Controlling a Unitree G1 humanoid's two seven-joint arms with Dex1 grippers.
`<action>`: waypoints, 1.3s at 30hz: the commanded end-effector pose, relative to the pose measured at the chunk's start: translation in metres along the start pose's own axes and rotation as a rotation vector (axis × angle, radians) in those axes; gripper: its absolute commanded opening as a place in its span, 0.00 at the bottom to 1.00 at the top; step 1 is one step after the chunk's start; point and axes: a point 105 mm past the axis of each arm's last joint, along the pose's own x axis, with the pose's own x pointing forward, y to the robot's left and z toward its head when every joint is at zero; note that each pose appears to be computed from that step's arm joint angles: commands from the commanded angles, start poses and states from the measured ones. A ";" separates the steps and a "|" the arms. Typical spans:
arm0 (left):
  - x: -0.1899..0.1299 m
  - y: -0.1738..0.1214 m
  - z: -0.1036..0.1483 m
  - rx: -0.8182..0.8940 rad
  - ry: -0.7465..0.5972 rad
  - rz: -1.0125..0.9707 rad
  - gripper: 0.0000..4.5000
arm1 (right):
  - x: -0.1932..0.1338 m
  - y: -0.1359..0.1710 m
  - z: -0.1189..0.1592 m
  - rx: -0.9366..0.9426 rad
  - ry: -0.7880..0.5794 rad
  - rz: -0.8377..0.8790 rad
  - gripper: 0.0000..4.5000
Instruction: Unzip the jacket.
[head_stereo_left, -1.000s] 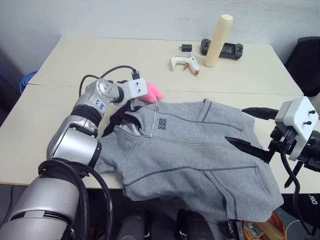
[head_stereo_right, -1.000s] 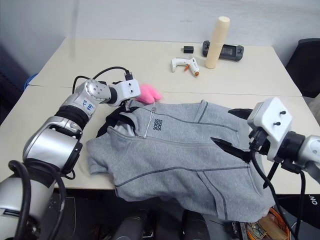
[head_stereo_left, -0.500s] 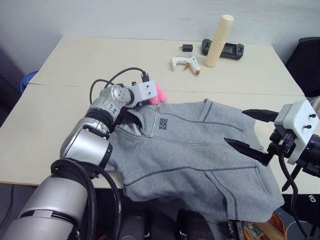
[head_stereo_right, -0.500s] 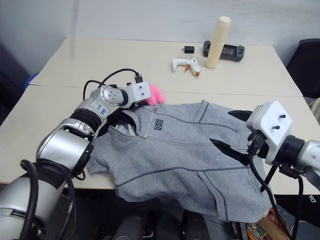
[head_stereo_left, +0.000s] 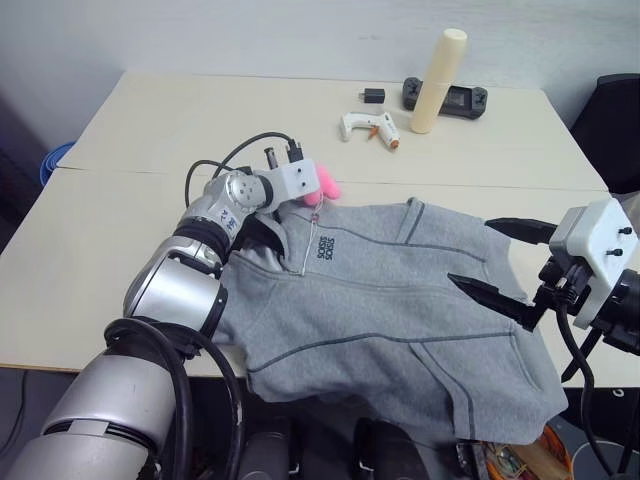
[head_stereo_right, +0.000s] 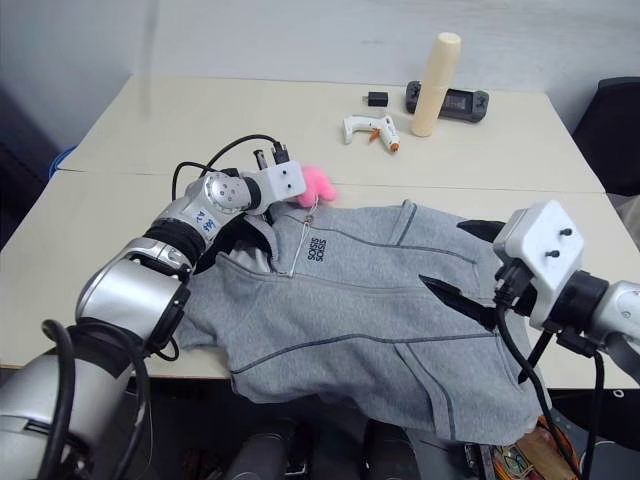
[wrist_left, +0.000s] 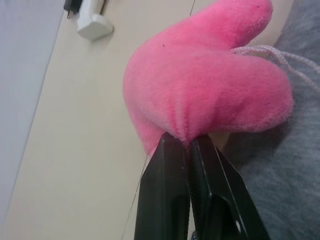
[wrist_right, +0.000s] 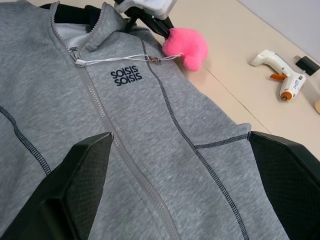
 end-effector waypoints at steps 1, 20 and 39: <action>-0.021 0.043 0.040 0.019 -0.239 0.134 0.01 | -0.004 0.003 0.004 -0.019 -0.006 -0.012 1.00; -0.054 -0.089 0.095 0.233 -0.680 -0.563 0.14 | -0.002 0.007 -0.018 0.017 0.065 -0.001 1.00; -0.128 -0.045 0.061 0.005 -0.616 -0.688 0.67 | 0.030 0.053 -0.067 -0.231 0.180 0.101 1.00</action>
